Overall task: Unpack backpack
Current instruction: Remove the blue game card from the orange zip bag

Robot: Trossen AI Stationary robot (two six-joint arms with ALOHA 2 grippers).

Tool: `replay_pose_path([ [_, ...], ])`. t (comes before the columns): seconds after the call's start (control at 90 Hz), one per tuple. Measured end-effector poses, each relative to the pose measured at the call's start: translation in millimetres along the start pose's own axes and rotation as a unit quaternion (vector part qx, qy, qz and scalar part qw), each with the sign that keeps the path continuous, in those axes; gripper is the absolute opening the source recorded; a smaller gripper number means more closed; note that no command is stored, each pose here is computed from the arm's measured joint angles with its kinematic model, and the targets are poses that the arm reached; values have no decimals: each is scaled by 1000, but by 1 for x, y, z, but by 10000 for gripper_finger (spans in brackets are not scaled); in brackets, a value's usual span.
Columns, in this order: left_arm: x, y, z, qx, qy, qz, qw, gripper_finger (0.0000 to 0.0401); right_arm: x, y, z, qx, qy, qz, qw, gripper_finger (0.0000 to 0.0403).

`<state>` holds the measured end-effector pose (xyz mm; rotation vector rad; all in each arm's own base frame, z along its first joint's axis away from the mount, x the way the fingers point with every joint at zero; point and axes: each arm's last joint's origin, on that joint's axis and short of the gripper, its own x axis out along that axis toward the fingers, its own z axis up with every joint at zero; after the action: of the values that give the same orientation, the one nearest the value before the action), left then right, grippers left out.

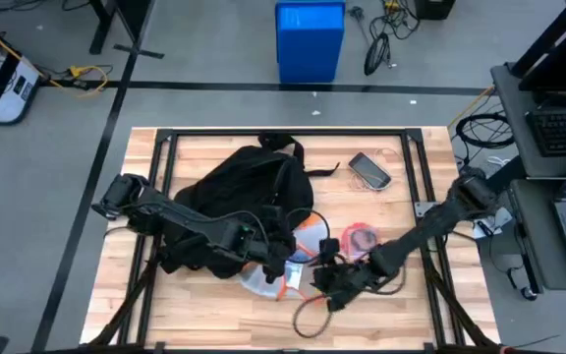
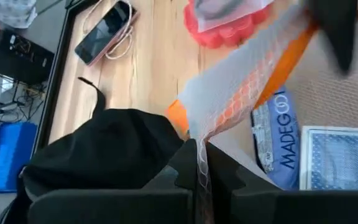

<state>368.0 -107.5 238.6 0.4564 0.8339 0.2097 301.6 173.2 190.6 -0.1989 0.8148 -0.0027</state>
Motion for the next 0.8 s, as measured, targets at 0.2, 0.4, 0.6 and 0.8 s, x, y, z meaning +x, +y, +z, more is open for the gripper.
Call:
replay_pose_path([
  [0.2, 0, 0, 0, 10, 0, -4, 1000, 0, 32, -17, -6, 16, 37, -20, 999, 201],
  [0.4, 0, -1, 0, 17, -1, -19, 1000, 0, 48, -41, -4, 44, 43, -54, 997, 201],
  [0.6, 0, -1, 0, 17, -2, -21, 1000, 0, 42, -32, 11, -1, 28, 2, 1000, 201],
  [0.8, 1, 0, 0, 13, 0, -22, 1000, 0, 36, -14, 9, 39, 56, 131, 989, 201],
])
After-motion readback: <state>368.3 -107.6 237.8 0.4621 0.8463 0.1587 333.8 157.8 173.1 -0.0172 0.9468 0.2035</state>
